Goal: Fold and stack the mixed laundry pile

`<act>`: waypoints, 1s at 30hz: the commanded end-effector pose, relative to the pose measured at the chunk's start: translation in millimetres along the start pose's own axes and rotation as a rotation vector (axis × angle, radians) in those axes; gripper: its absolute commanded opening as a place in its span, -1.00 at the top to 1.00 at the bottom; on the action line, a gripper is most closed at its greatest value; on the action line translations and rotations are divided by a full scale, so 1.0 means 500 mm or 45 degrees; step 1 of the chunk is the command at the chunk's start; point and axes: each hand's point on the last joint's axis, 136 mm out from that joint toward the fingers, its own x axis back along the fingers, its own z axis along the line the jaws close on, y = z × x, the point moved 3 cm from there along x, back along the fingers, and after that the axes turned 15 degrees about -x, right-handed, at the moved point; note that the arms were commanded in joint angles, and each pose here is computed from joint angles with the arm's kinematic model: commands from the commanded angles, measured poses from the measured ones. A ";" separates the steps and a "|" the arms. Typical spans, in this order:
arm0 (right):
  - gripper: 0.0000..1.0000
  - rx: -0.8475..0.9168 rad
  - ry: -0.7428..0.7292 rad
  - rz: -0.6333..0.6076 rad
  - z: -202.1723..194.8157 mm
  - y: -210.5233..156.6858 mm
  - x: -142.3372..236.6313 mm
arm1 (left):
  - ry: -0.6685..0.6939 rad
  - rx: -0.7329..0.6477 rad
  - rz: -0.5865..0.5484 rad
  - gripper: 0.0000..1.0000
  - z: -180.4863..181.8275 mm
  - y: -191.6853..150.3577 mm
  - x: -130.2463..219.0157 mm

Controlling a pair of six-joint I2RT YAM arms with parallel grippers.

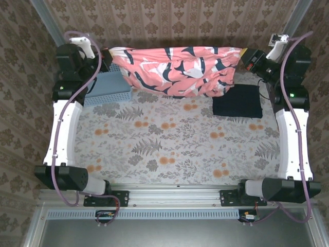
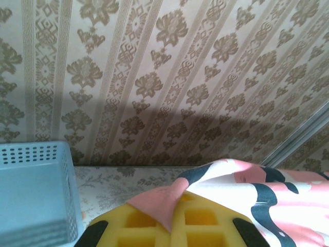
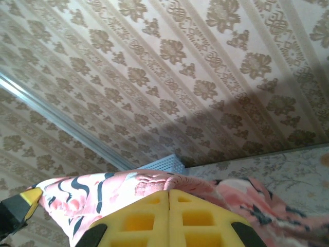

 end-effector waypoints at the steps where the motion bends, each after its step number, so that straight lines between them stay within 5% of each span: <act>1: 1.00 0.056 0.132 -0.047 0.094 -0.005 0.083 | -0.030 -0.113 -0.252 1.00 -0.056 0.131 0.121; 9: 1.00 0.135 0.196 -0.119 0.184 -0.040 0.215 | -0.063 -0.206 -0.576 1.00 -0.150 0.264 0.321; 14: 1.00 0.045 0.154 -0.081 0.151 -0.051 0.197 | -0.085 -0.171 -0.565 1.00 -0.158 0.260 0.332; 18: 1.00 -0.095 -0.006 -0.053 0.016 -0.046 0.090 | -0.082 -0.073 -0.437 1.00 -0.102 0.208 0.206; 26: 1.00 -0.369 -0.358 -0.017 -0.328 -0.080 -0.142 | -0.091 0.112 0.128 0.94 0.049 -0.072 -0.269; 27: 0.94 -0.391 -0.401 -0.008 -0.372 -0.095 -0.171 | -0.061 0.139 0.211 0.17 0.072 -0.123 -0.325; 28: 0.46 -0.414 -0.432 0.002 -0.414 -0.104 -0.200 | -0.026 0.183 0.305 -0.88 0.097 -0.177 -0.377; 30: -0.34 -0.461 -0.447 0.044 -0.483 -0.118 -0.260 | 0.020 0.257 0.458 -1.00 0.133 -0.261 -0.449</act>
